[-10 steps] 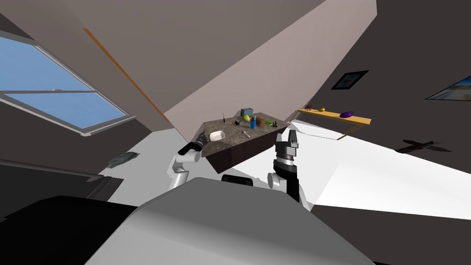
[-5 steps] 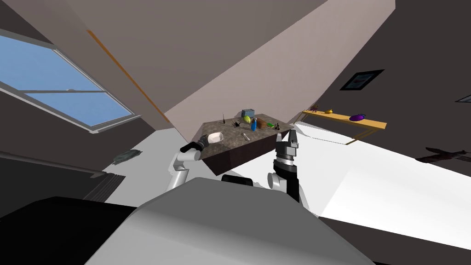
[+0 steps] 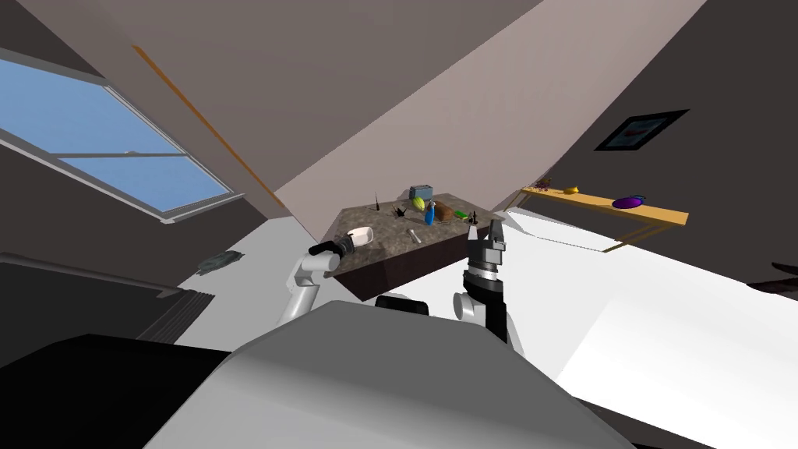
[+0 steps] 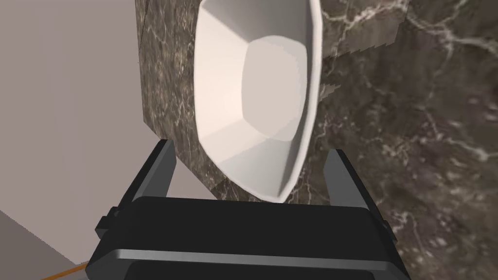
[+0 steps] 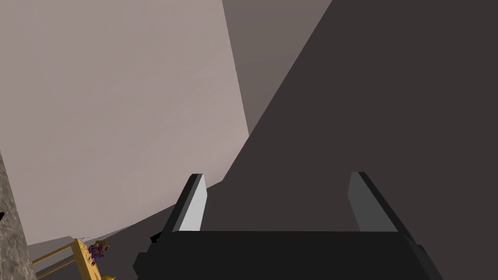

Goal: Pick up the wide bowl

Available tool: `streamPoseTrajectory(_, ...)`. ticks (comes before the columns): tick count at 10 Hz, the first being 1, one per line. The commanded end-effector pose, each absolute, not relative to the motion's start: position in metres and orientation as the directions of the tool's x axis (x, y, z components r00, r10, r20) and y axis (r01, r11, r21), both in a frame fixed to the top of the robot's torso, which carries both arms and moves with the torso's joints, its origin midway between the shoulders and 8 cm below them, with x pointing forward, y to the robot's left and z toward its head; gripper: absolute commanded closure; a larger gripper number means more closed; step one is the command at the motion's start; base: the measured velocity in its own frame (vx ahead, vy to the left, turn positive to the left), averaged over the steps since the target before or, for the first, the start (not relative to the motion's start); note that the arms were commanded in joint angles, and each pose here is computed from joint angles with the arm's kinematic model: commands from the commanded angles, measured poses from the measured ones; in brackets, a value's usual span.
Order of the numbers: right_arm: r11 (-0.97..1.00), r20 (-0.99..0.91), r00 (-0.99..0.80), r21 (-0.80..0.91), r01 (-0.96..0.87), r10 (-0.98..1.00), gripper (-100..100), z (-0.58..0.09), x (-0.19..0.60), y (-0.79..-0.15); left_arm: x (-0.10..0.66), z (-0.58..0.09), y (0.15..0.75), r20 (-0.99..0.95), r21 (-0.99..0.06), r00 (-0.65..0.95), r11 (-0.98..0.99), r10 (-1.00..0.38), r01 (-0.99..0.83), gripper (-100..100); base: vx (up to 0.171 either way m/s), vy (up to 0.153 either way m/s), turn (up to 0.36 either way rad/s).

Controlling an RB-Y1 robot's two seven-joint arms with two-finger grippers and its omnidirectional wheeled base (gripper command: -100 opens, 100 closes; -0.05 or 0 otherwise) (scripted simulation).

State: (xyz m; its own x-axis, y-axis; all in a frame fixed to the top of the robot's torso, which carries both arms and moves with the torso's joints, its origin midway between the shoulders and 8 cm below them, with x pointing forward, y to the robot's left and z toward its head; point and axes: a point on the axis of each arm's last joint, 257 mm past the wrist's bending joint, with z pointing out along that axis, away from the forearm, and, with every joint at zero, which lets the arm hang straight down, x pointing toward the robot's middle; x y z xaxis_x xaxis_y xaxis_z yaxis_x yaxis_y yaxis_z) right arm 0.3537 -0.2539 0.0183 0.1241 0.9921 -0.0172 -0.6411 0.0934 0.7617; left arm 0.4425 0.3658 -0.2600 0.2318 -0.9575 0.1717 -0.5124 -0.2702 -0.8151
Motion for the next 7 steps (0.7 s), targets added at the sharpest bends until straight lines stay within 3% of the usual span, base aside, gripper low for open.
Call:
streamPoseTrajectory(1,0.093,-0.017,0.124,0.762,-0.641,0.992,0,0.018,0.354,-0.254,0.437,-0.272,0.366,0.171,-0.785,0.236,-0.278,-0.956,-0.554,-100,0.078,-0.070,0.067)
streamPoseTrajectory(6,0.093,-0.017,0.124,0.762,-0.641,0.992,0,0.018,0.354,-0.254,0.426,-0.292,0.370,0.160,-0.733,0.246,-0.282,-0.956,-0.619,-100,0.065,-0.059,0.048)
streamPoseTrajectory(7,0.093,-0.017,0.124,0.762,-0.641,0.992,0,0.018,0.354,-0.254,0.426,-0.293,0.370,0.160,-0.730,0.246,-0.283,-0.956,-0.622,0,0.005,-0.004,-0.001)
